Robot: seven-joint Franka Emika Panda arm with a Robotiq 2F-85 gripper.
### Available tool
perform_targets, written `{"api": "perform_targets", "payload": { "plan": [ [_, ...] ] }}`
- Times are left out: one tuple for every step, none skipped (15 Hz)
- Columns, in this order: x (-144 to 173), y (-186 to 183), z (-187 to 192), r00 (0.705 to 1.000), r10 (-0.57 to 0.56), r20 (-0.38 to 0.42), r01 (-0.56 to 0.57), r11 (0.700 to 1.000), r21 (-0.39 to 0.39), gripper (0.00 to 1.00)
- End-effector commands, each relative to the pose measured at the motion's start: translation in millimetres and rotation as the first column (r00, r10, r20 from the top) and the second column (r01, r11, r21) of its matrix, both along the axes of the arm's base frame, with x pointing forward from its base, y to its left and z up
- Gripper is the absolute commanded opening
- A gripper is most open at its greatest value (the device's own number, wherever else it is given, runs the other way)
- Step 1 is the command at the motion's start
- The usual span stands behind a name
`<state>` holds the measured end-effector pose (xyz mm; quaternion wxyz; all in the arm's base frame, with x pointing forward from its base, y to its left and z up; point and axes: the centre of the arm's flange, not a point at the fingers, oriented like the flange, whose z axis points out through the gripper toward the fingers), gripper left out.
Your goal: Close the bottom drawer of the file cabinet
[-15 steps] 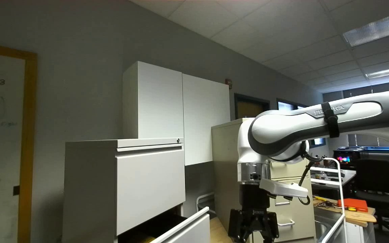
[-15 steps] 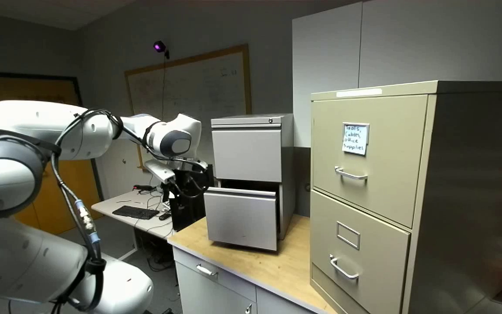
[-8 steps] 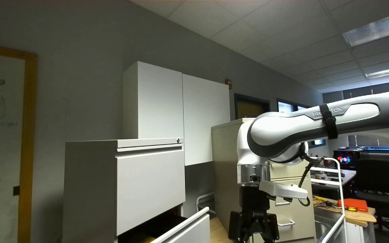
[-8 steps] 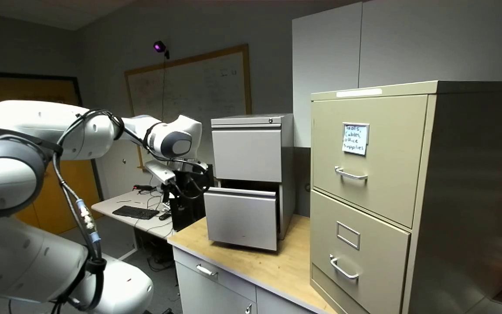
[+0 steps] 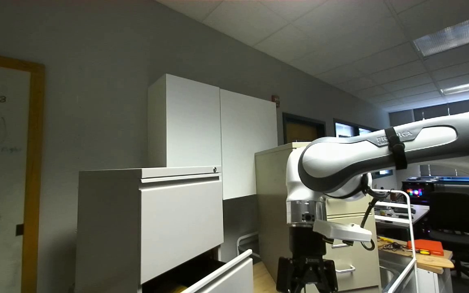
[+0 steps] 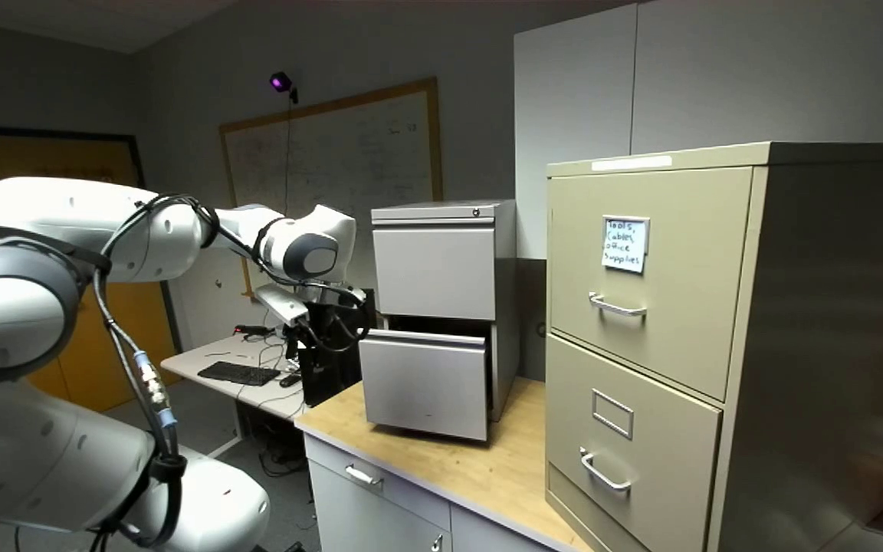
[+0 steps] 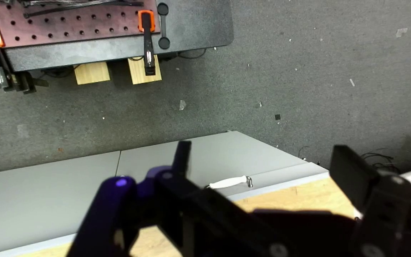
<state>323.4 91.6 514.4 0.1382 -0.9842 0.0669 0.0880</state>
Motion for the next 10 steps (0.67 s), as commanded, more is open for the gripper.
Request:
{"api": "perform_targets", "payload": {
  "plan": [
    [8, -4, 8, 0.998, -0.030, 0.054, 0.030, 0.999, -0.013, 1.00],
    [12, -2, 10, 0.997, -0.028, 0.069, 0.029, 1.000, -0.005, 1.00],
    [16, -2, 10, 0.996, -0.029, 0.081, 0.030, 0.999, -0.012, 1.00],
    [25, 0, 14, 0.994, -0.024, 0.104, 0.025, 1.000, -0.011, 1.00],
    [24, 0, 14, 0.996, -0.015, 0.084, 0.015, 1.000, 0.000, 1.00],
    [21, 1, 15, 0.998, -0.012, 0.059, 0.012, 1.000, 0.015, 1.00],
    [0, -1, -1, 1.000, -0.002, 0.002, 0.002, 1.000, -0.001, 1.00],
    [2, -3, 0, 1.000, -0.011, 0.007, 0.011, 1.000, -0.004, 1.00],
    [3, -6, 0, 1.000, -0.018, 0.010, 0.018, 1.000, -0.004, 1.00],
    [3, -7, 0, 1.000, -0.023, 0.011, 0.023, 1.000, -0.005, 1.00]
  ]
}}
